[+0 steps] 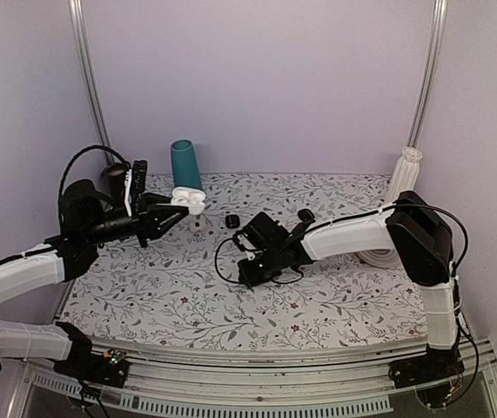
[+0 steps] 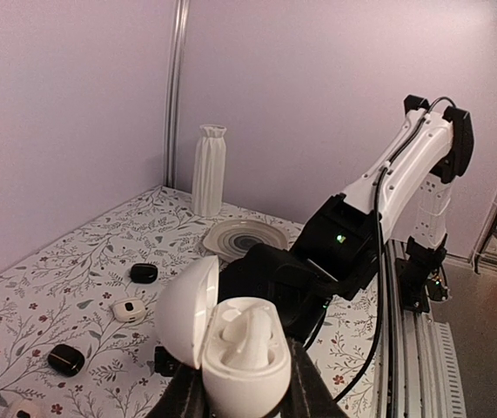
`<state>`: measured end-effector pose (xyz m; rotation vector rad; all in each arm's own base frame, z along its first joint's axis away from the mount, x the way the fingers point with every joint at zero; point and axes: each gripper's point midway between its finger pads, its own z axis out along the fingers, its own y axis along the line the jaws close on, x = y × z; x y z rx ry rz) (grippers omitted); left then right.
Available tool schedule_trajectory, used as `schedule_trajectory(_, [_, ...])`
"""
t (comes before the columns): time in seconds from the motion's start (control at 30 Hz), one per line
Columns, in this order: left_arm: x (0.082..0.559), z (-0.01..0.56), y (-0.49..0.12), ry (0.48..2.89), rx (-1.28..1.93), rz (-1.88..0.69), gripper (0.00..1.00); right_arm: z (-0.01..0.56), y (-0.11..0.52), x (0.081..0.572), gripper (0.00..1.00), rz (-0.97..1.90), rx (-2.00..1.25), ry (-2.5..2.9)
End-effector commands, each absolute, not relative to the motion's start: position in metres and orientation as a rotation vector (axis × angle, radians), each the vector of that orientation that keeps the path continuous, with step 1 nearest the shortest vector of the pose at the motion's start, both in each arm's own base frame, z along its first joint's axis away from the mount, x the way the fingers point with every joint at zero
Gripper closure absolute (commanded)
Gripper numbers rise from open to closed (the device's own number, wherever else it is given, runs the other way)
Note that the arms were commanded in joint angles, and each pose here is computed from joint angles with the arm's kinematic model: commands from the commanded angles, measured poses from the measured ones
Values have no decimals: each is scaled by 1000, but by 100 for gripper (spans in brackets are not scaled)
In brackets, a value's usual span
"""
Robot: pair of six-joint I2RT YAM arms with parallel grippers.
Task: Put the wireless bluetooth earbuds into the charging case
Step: Pick up the right earbud from the center of the board.
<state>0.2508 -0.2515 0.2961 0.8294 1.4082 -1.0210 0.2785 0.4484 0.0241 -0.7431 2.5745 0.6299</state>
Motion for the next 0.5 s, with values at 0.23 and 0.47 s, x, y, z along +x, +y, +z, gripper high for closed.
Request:
schedule_trajectory(0.23, [254,293,-250,1406,829,-1022,100,57,459,288,97,654,-733,2496])
schedule_trajectory(0.47, [251,290,-257,1388,879,-1055,100,92,439,284,97,686,-733,2413])
